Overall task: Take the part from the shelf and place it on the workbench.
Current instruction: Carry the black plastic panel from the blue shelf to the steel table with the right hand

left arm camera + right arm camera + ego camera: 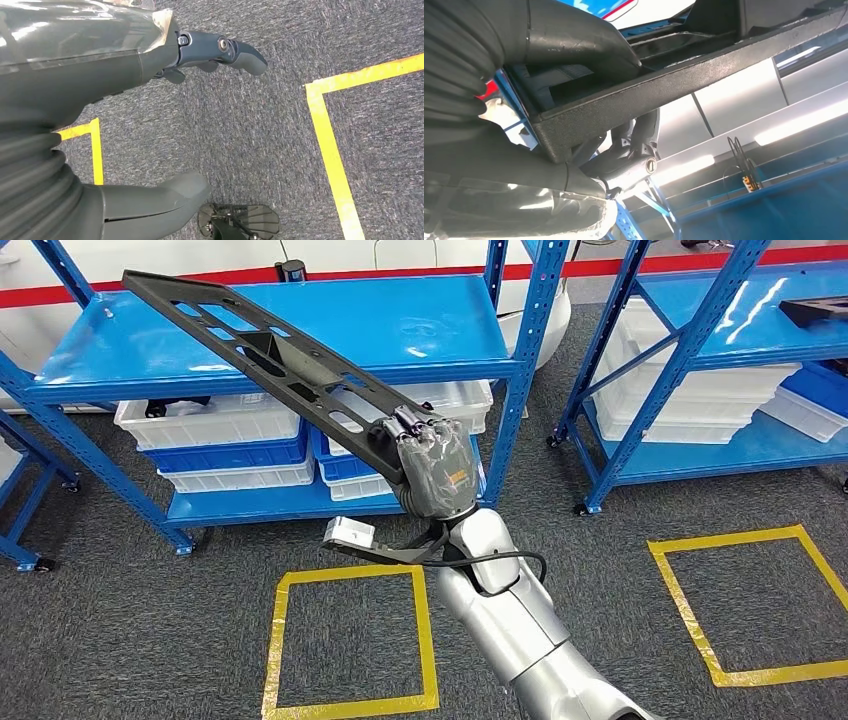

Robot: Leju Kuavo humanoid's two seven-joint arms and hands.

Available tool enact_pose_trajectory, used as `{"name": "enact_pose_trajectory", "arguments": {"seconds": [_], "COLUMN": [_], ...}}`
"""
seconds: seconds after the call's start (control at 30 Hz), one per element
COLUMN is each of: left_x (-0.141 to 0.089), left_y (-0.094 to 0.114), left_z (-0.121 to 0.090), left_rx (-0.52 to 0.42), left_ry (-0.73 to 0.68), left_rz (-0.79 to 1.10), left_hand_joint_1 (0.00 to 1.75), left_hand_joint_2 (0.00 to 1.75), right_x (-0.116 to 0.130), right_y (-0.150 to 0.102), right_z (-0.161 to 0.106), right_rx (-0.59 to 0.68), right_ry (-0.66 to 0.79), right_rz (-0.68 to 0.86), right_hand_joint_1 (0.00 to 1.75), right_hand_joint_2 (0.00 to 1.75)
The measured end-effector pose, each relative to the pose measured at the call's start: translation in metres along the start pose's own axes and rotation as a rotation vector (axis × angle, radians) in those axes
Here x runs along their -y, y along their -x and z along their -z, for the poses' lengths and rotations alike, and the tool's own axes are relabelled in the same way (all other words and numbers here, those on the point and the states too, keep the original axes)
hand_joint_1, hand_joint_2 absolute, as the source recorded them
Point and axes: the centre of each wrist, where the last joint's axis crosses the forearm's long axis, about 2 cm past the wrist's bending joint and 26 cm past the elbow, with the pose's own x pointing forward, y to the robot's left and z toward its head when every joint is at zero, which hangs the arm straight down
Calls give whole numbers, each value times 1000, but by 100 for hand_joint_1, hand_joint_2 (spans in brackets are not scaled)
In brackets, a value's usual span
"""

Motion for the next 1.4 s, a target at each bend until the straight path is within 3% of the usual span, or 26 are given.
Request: {"name": "enact_pose_trajectory", "arguments": {"seconds": [0.43, 1.4], "left_x": [1, -5], "left_y": [0, -1], "left_z": [-1, 3], "left_rx": [1, 12], "left_ry": [-6, -21], "left_rz": [2, 23], "left_hand_joint_1": [0, 0], "left_hand_joint_2": [175, 175], "right_x": [3, 8], "right_y": [-7, -9], "right_z": [7, 15], "right_rx": [3, 7], "right_ry": [44, 77], "right_rz": [78, 94], "right_hand_joint_1": [175, 175], "right_hand_joint_2": [175, 175]}}
